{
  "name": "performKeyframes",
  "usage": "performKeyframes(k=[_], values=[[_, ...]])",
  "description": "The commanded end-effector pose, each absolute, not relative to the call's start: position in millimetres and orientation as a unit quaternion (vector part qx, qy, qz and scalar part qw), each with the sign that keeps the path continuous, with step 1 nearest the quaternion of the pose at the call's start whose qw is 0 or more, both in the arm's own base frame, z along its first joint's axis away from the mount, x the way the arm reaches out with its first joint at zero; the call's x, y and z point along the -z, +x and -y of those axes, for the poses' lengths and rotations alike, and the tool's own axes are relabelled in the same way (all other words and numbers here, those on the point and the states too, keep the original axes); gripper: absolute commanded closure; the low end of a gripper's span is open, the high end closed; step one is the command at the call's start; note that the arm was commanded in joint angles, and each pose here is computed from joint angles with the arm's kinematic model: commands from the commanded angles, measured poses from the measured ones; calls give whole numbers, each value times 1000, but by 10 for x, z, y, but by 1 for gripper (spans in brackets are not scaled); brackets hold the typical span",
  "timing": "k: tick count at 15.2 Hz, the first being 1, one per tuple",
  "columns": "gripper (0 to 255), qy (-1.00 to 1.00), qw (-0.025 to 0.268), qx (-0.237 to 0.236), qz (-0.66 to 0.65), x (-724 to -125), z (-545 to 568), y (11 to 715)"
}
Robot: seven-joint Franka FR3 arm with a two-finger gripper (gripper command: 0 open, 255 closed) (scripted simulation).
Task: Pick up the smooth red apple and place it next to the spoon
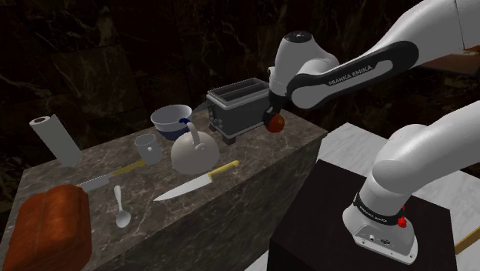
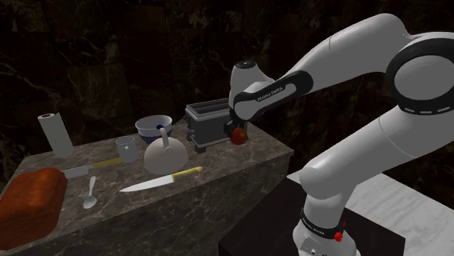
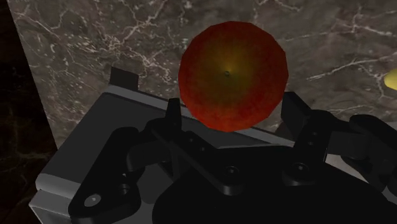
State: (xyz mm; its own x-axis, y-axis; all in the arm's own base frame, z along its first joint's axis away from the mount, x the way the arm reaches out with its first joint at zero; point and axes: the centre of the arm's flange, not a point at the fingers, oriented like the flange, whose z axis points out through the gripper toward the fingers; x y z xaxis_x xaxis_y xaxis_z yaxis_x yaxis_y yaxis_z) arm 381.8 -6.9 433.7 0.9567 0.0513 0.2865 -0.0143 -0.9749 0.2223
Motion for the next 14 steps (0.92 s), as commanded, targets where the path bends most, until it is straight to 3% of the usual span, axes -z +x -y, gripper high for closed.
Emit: performKeyframes(k=[1, 14], values=[[255, 983, 112, -147, -9, -4435, 64, 3821], [255, 983, 112, -147, -9, -4914, -295, 3988]])
